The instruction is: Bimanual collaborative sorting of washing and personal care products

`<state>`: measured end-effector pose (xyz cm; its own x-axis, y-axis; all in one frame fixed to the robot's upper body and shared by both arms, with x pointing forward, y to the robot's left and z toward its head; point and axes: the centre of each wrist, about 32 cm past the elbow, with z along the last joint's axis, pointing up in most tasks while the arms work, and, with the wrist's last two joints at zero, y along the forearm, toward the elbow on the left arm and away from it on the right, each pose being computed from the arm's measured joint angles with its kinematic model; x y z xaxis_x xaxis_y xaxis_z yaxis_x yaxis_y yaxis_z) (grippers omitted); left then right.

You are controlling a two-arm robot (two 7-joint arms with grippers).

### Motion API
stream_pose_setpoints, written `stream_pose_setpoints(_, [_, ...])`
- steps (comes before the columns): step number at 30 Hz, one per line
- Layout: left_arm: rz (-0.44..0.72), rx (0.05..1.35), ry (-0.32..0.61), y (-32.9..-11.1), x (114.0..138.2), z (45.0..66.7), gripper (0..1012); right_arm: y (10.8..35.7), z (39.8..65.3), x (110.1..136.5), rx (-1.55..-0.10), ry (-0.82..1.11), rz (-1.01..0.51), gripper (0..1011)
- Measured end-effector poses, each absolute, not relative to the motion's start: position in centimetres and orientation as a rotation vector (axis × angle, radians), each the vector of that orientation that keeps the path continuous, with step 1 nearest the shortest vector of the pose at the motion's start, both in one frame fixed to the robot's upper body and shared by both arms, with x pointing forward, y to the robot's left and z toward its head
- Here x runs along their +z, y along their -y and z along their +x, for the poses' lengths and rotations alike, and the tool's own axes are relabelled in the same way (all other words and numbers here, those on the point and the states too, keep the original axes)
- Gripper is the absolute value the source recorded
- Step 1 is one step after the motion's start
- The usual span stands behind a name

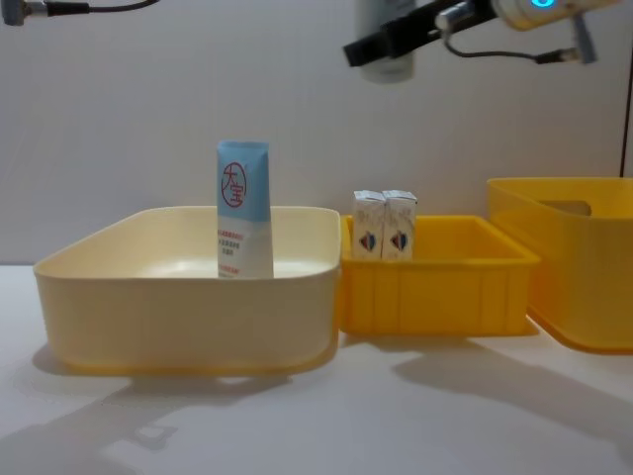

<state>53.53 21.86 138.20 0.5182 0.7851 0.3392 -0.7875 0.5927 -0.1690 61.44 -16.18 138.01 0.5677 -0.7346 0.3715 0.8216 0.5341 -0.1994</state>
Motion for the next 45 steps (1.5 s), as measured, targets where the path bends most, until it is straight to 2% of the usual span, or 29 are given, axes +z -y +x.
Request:
stream_pose_setpoints(14, [0.006, 0.943, 0.404, -21.9, 138.2, 53.5, 1003, 20.5, 62.3, 139.7, -1.114, 0.163, -0.51, 668])
stream_pose_setpoints(25, [0.006, 0.943, 0.404, -21.9, 138.2, 53.5, 1003, 24.5, 64.2, 140.9, -1.204, -0.017, -0.616, 668])
stream_pose_setpoints(37, [0.006, 0.943, 0.404, -21.9, 138.2, 53.5, 1003, 28.2, 66.6, 142.2, -1.201, -0.261, -0.663, 668])
stream_pose_setpoints(45, [0.006, 0.943, 0.404, -21.9, 138.2, 53.5, 1003, 29.8, 68.3, 143.0, -1.167, -0.399, -0.7, 668])
